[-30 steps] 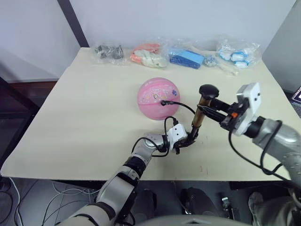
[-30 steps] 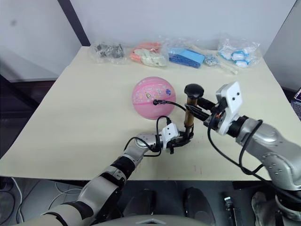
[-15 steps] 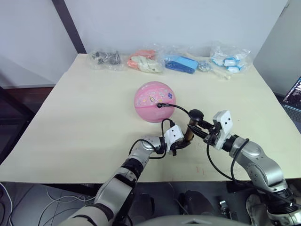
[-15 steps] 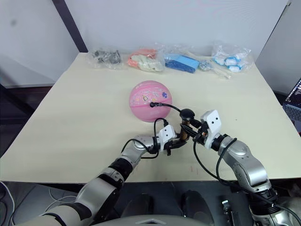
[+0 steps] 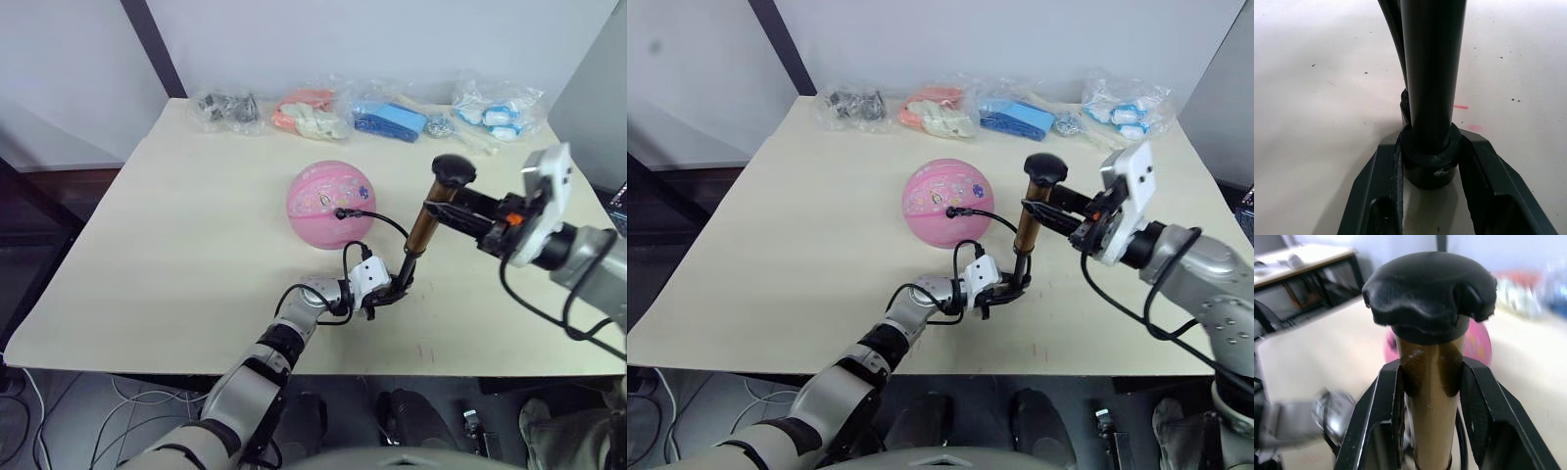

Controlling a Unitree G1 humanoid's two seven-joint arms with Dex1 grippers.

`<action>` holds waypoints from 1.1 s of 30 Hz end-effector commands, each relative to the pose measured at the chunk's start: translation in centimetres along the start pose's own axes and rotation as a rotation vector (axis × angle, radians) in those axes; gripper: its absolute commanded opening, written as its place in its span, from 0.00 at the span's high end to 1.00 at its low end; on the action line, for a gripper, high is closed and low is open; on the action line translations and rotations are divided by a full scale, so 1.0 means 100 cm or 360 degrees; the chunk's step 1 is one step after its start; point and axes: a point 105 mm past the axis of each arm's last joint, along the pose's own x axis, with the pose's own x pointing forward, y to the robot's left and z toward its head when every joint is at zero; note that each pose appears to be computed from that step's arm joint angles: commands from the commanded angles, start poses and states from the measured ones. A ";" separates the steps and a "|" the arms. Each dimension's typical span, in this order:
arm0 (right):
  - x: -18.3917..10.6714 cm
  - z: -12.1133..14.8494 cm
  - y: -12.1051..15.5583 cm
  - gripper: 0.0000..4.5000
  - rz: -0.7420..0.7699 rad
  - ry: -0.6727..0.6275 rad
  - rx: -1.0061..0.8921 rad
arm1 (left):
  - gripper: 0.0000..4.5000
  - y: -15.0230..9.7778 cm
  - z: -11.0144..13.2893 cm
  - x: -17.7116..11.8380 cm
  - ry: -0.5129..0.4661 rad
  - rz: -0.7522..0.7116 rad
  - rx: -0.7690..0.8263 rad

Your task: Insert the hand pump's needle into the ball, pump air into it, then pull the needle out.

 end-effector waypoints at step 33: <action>0.012 -0.213 0.010 0.76 -0.0066 0.0564 0.0293 | 0.75 -0.018 -0.069 -0.025 0.0373 0.0006 -0.0244</action>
